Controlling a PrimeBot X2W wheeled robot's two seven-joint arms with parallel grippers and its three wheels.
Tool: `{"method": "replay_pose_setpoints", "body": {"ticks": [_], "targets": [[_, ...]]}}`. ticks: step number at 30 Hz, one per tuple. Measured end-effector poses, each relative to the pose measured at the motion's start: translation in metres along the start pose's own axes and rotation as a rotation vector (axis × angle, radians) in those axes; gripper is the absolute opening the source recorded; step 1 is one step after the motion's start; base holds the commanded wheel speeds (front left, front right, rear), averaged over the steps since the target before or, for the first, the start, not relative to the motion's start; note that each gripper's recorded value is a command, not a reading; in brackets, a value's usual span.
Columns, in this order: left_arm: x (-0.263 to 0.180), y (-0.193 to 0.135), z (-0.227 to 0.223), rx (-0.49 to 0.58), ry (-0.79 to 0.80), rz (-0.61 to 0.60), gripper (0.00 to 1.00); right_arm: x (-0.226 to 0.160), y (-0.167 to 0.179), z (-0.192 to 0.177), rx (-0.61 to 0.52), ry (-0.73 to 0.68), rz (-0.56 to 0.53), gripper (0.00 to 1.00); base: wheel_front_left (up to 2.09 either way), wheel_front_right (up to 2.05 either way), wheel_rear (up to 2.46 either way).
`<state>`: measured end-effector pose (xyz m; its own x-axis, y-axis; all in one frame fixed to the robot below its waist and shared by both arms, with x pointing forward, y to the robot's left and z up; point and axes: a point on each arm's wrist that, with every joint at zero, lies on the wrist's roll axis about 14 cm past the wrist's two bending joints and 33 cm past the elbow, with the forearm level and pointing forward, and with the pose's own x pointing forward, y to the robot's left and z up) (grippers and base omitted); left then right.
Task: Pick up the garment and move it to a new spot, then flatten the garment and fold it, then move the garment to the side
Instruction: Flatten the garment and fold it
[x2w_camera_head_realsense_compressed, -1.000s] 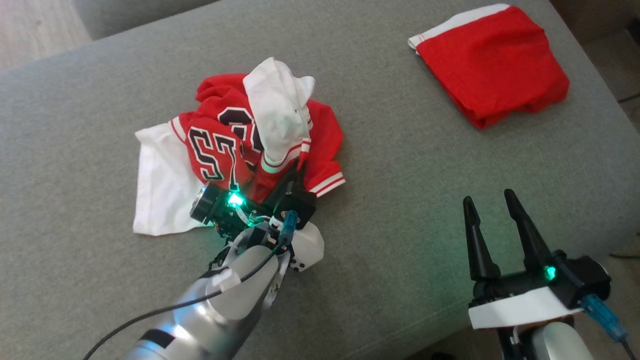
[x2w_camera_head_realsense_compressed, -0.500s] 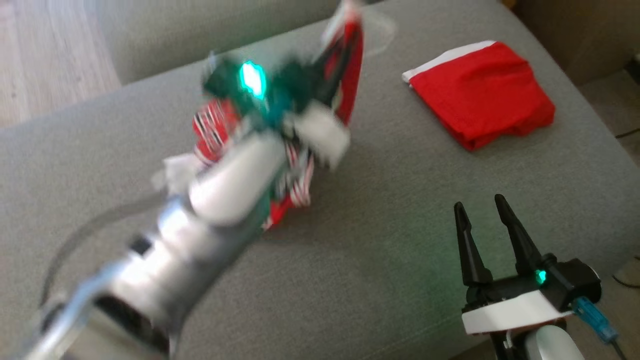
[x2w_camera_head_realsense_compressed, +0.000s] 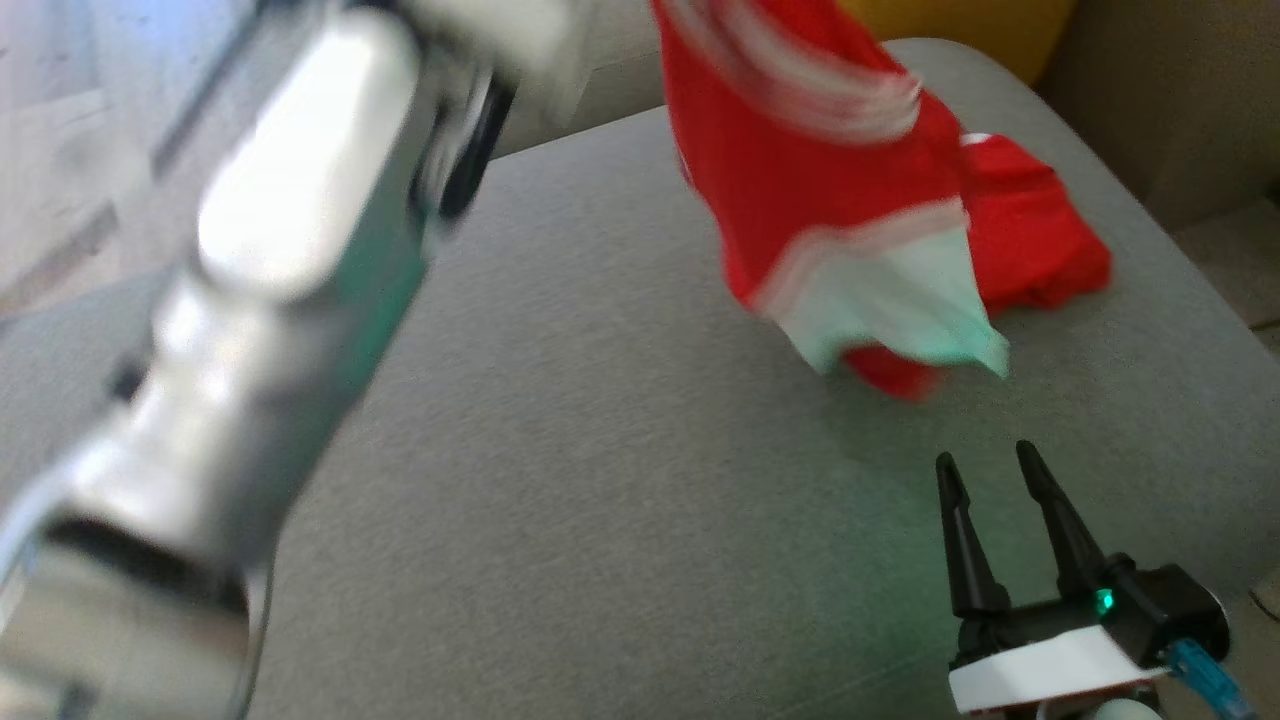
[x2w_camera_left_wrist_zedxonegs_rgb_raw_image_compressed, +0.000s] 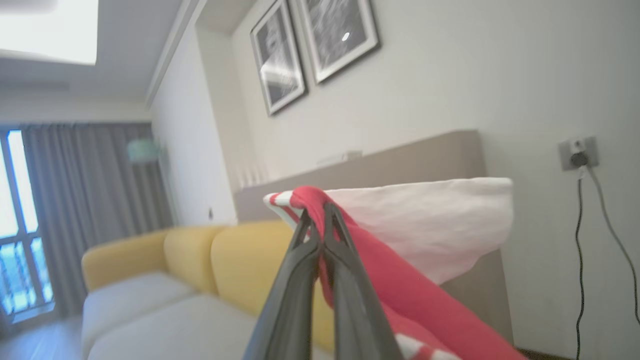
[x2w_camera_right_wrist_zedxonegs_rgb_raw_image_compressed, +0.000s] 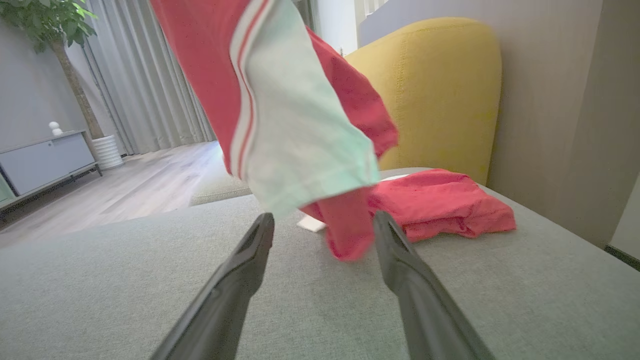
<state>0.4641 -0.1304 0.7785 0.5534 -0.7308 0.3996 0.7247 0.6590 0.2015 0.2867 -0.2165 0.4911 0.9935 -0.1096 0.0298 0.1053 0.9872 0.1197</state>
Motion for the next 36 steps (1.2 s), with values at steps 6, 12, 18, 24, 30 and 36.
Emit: {"method": "replay_pose_setpoints", "body": {"ticks": [6,12,18,24,30,36], "targets": [[-0.109,0.025,-0.143,-0.175,0.358,0.153,0.0,0.009,0.008,-0.002,-0.005,0.009,0.035,1.0,0.0,0.0,0.0],[-0.244,0.024,-0.224,-0.232,0.682,0.249,0.0,0.018,0.017,-0.012,-0.033,0.044,0.09,1.0,0.0,0.0,0.0],[-0.32,0.041,-0.239,-0.257,0.8,0.419,0.08,0.029,0.035,-0.018,-0.03,0.061,0.152,1.0,0.0,0.0,0.0],[-0.354,0.036,-0.244,-0.187,0.841,0.481,1.0,0.033,0.043,-0.02,-0.028,0.067,0.179,1.0,0.0,0.0,0.0],[-0.346,0.025,-0.236,-0.02,0.813,0.42,1.0,0.036,0.048,-0.025,-0.03,0.081,0.2,1.0,0.0,0.0,0.0],[-0.318,0.01,-0.236,0.064,0.787,0.317,1.0,0.042,0.052,-0.032,-0.034,0.106,0.216,1.0,0.0,0.0,0.0]]}}
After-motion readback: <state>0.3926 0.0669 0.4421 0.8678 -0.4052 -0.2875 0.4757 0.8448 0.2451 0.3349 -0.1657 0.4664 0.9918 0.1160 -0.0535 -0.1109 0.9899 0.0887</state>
